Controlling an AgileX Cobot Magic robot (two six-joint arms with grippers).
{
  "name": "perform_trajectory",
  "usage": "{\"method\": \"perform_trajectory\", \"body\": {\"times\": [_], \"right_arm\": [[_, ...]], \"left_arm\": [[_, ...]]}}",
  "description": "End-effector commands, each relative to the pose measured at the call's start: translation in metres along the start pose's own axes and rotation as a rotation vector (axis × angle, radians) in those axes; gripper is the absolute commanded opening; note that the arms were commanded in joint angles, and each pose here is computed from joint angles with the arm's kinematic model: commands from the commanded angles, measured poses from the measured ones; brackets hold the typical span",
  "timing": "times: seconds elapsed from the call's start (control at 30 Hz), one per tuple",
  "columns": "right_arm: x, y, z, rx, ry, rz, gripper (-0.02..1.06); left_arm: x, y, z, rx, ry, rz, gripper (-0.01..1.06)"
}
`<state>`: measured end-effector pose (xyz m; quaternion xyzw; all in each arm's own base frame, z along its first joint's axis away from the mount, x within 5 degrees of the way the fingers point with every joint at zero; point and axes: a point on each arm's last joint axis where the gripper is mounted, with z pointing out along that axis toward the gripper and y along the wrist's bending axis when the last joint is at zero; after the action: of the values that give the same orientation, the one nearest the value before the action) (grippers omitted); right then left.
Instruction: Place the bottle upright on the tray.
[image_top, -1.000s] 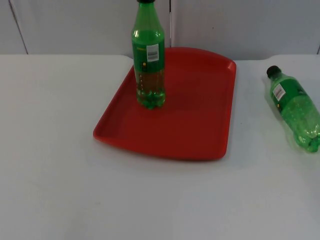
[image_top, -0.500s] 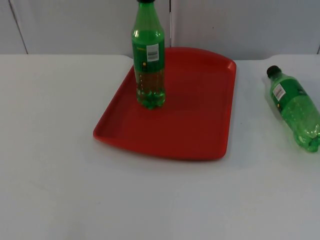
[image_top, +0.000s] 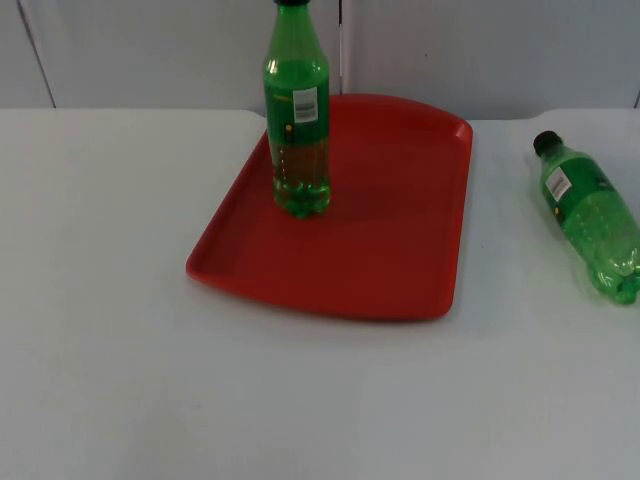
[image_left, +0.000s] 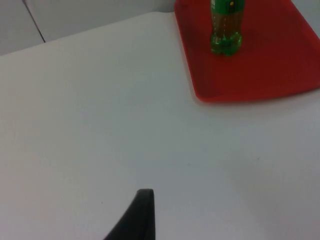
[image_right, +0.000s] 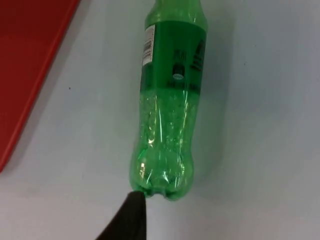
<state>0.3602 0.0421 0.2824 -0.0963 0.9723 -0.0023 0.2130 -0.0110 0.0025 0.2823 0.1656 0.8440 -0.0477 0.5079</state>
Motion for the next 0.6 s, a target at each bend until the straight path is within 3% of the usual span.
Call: {"method": "perform_trajectory", "body": {"times": [0.0, 0.33, 0.57], "right_arm": [[-0.017, -0.004, 0.019, 0.001, 0.053, -0.005, 1.05], [-0.060, -0.006, 0.074, -0.014, 0.169, 0.000, 1.05], [-0.079, 0.010, 0.116, -0.020, 0.218, -0.042, 1.05]], "left_arm": [[0.001, 0.000, 0.001, 0.001, -0.001, -0.001, 1.05], [0.001, 0.000, 0.001, -0.001, 0.001, 0.000, 1.05], [0.001, 0.000, 0.001, 0.000, 0.003, 0.000, 1.05]]}}
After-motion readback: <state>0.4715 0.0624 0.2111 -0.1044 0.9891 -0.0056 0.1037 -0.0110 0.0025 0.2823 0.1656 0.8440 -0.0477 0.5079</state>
